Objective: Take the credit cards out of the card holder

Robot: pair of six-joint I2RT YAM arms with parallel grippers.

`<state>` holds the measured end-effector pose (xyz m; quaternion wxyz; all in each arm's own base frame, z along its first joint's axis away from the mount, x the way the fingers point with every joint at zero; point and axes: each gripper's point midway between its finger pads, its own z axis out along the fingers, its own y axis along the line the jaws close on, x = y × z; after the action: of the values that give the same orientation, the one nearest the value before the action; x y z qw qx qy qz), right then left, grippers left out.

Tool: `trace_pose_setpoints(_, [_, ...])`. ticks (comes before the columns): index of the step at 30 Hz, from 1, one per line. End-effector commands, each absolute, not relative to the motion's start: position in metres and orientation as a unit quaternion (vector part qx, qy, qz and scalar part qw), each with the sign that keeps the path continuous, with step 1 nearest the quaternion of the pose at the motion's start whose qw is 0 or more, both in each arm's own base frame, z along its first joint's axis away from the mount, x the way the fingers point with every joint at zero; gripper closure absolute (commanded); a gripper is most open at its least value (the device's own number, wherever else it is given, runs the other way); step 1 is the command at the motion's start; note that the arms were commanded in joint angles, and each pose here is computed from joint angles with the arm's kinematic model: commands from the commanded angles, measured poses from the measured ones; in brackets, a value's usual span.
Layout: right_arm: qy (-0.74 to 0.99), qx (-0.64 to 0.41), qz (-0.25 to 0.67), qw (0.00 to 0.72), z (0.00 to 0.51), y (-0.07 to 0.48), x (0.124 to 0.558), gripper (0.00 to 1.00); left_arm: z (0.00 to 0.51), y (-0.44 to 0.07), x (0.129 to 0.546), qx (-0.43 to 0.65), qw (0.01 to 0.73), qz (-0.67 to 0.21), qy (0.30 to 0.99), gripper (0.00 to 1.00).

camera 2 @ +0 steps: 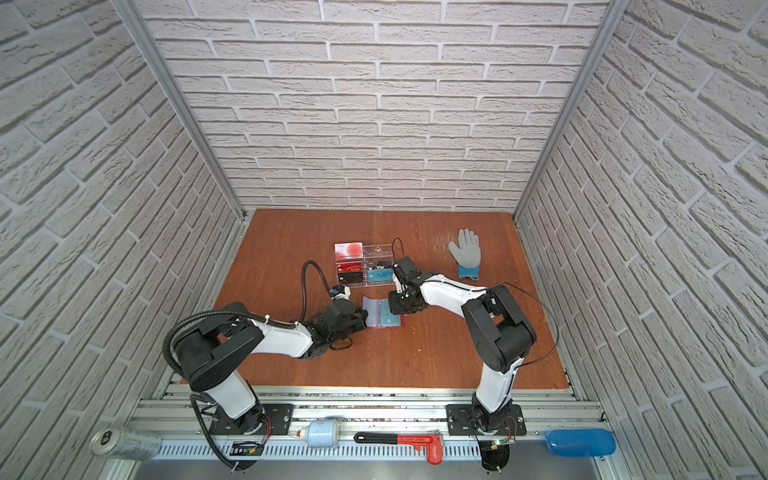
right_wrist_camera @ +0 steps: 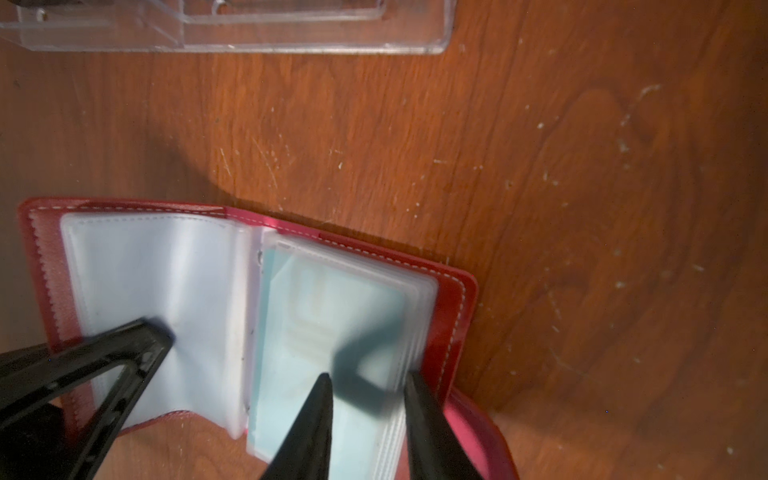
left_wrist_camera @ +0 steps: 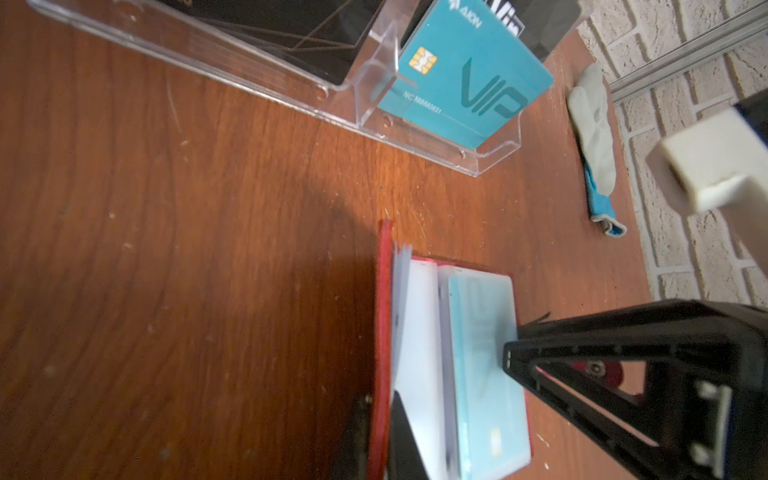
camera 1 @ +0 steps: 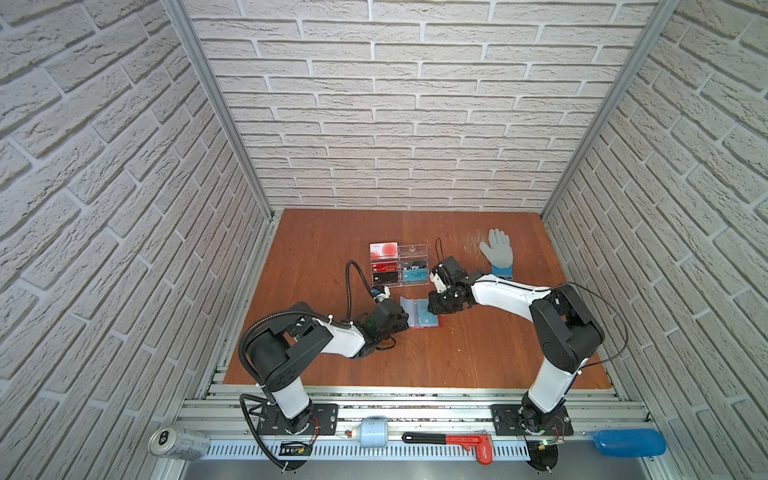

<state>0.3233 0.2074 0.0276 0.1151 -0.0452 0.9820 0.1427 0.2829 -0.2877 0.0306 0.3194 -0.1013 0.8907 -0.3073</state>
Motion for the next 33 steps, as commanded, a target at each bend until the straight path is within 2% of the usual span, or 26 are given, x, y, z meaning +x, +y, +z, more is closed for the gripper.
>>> trace_pose_setpoints(1, [0.976, -0.059, 0.153, 0.143, 0.050, 0.215, 0.329, 0.69, 0.030, -0.285, 0.285, -0.108, 0.331, -0.304, 0.887, 1.00])
trace_pose_setpoints(19, [0.975, -0.062, 0.155, 0.145, 0.051, 0.218, 0.328, 0.66, 0.030, -0.285, 0.285, -0.108, 0.332, -0.303, 0.887, 1.00])
trace_pose_setpoints(24, [0.964, -0.066, 0.211, 0.150, 0.058, 0.235, 0.326, 0.67, 0.028, -0.284, 0.284, -0.111, 0.330, -0.304, 0.887, 1.00])
trace_pose_setpoints(33, [0.956, -0.071, 0.237, 0.159, 0.068, 0.242, 0.325, 0.68, 0.028, -0.283, 0.283, -0.112, 0.331, -0.304, 0.886, 1.00])
